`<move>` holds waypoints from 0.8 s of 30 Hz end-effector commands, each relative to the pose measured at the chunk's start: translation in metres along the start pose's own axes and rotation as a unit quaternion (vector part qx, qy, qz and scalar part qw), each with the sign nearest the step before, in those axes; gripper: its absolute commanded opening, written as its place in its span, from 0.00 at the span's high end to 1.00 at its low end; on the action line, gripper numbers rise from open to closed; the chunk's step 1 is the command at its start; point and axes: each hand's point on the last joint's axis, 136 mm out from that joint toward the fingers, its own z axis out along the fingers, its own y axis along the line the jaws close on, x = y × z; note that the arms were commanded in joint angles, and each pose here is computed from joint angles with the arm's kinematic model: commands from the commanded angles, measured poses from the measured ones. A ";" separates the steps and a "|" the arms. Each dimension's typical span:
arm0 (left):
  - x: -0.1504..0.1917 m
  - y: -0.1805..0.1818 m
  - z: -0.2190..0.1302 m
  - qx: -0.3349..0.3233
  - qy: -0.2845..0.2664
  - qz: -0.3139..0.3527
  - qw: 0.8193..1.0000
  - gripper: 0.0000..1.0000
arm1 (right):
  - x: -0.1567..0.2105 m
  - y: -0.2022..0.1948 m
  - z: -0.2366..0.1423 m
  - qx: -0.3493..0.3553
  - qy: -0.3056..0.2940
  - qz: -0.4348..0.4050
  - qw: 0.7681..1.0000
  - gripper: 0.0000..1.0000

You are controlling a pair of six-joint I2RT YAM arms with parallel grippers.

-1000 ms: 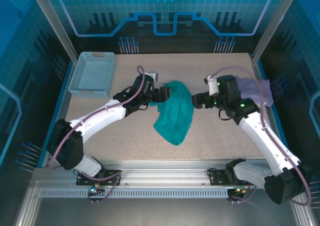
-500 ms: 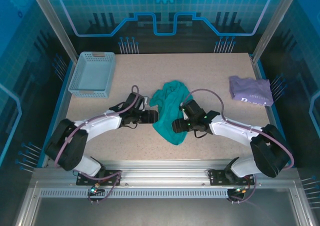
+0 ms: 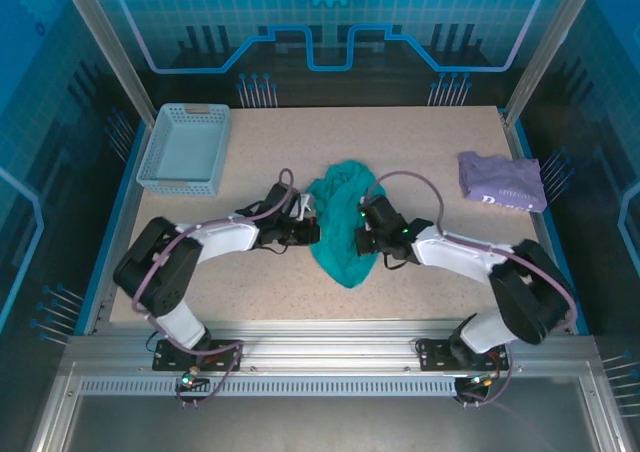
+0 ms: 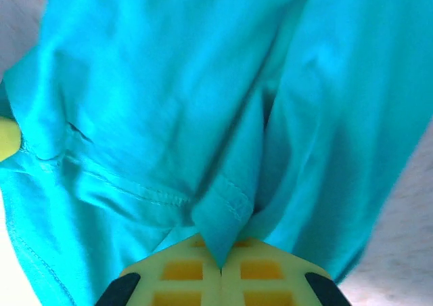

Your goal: Fold the inside-out t-shirt

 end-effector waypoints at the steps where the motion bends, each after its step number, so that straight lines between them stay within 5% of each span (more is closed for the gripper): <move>1: -0.058 -0.052 -0.077 0.058 -0.125 0.034 0.990 1.00 | -0.079 0.004 -0.082 -0.030 -0.138 -0.024 0.990 1.00; 7: -0.131 -0.127 -0.234 0.082 -0.346 0.098 0.930 1.00 | -0.176 0.015 -0.231 -0.059 -0.330 -0.057 0.940 1.00; 13: -0.175 -0.156 -0.339 0.022 -0.470 0.136 0.872 1.00 | -0.229 -0.002 -0.329 -0.016 -0.434 -0.068 0.898 1.00; 19: -0.186 -0.169 -0.388 0.012 -0.528 0.146 0.837 1.00 | -0.239 0.002 -0.357 -0.032 -0.453 -0.078 0.888 1.00; 24: -0.198 -0.166 -0.358 0.002 -0.498 0.150 0.854 1.00 | -0.249 0.022 -0.343 -0.078 -0.436 -0.090 0.892 1.00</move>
